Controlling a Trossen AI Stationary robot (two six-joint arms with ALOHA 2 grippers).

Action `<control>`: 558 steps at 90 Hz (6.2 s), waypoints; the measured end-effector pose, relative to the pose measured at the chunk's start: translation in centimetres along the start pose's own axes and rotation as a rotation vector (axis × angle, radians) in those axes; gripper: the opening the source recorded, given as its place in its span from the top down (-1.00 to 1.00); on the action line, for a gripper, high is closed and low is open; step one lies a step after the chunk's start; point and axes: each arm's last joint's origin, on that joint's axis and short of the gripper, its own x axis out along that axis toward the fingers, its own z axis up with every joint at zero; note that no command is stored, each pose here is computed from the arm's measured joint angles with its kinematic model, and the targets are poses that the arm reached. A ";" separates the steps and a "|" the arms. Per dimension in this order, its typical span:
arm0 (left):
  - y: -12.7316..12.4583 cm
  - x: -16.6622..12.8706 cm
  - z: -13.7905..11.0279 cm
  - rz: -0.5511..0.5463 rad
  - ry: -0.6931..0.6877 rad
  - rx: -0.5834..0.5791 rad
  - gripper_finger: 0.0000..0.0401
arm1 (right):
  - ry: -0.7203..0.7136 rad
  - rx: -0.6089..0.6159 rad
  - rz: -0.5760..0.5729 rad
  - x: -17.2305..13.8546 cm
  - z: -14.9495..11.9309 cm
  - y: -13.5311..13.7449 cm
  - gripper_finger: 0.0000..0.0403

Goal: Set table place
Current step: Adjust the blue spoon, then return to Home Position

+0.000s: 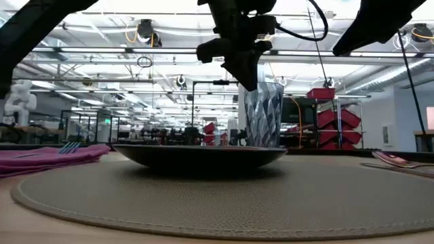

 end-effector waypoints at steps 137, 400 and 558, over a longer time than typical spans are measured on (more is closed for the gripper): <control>-6.3 -20.8 -5.6 0.094 0.036 -0.580 0.75 | -0.135 0.015 0.034 -3.5 2.4 -2.8 0.64; -26.0 -9.9 -6.5 0.029 0.022 -0.635 0.75 | 0.754 0.727 -0.543 8.0 -10.1 4.5 0.88; -28.0 -10.7 -4.8 0.028 -0.084 -0.600 0.75 | 0.613 0.839 -0.628 8.0 -9.9 4.3 0.77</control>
